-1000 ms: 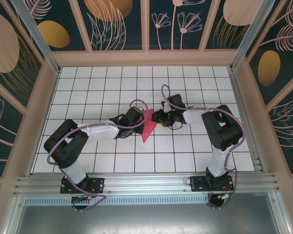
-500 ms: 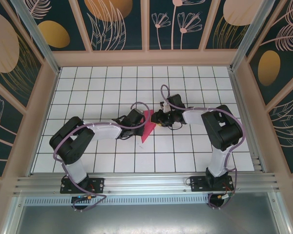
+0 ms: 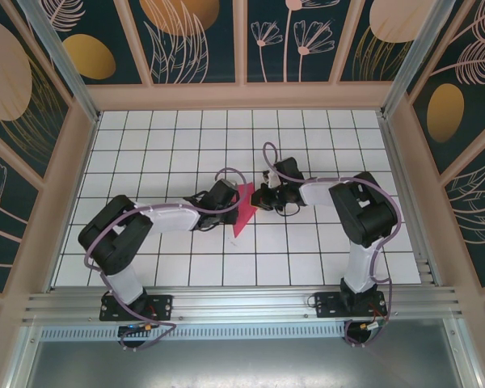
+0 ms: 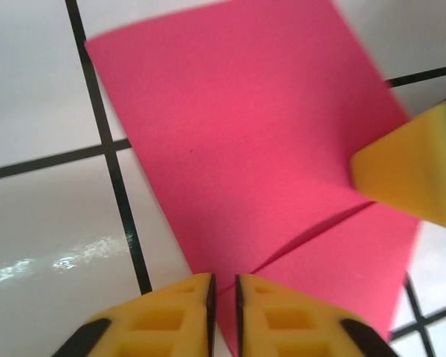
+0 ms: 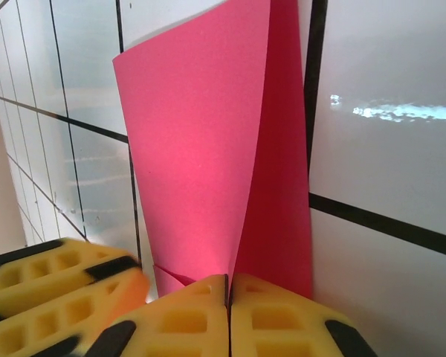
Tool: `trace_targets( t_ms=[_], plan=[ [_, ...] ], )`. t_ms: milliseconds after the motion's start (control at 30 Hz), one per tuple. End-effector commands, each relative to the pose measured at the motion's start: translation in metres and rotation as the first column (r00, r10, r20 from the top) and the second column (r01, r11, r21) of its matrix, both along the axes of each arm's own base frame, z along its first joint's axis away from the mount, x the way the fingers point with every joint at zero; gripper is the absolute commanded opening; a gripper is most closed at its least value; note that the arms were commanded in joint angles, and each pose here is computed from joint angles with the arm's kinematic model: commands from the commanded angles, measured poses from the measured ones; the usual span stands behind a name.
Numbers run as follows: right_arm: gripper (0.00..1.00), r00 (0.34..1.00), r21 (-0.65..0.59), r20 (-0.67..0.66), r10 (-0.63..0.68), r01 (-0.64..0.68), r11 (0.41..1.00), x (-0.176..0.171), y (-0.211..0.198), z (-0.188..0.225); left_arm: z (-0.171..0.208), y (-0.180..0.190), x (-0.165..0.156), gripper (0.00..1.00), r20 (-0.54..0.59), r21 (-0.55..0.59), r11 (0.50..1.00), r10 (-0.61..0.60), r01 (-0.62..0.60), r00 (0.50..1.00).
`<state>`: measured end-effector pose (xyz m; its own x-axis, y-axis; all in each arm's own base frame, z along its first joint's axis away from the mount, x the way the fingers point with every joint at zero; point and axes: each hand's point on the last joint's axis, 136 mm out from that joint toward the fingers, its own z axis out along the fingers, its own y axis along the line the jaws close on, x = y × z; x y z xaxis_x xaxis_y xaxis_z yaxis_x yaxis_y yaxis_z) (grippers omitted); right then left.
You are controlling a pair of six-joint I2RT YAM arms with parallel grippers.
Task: Fold a paper plane with a square sheet of paper (pick it up from the middle)
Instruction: Fourth fold the wing at the center of the table.
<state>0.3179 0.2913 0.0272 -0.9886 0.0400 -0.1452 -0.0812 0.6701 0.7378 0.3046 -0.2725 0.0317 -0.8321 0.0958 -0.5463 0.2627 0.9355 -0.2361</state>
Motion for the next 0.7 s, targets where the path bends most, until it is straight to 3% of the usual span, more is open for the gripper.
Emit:
trace_targets(
  t_ms=[0,133,400,667],
  plan=[
    [0.05,0.999,0.014,0.029,-0.025,0.025,1.0,0.003,0.006,0.019,0.032,0.002,0.002,0.27,0.056,-0.06,0.998,0.025,-0.021,0.998],
    [0.04,0.994,0.008,0.023,-0.106,0.106,0.994,0.001,0.003,0.028,0.051,-0.011,-0.013,0.29,0.08,-0.135,0.991,-0.013,0.024,0.997],
    [0.04,0.975,0.018,-0.019,-0.222,0.222,0.975,-0.014,0.0,0.032,0.034,-0.03,-0.045,0.37,0.102,0.042,0.991,-0.134,0.131,0.986],
    [0.04,0.969,0.007,-0.033,-0.245,0.245,0.969,-0.017,-0.002,0.029,0.019,-0.033,-0.051,0.39,0.099,0.116,0.982,-0.159,0.147,0.982]
  ],
)
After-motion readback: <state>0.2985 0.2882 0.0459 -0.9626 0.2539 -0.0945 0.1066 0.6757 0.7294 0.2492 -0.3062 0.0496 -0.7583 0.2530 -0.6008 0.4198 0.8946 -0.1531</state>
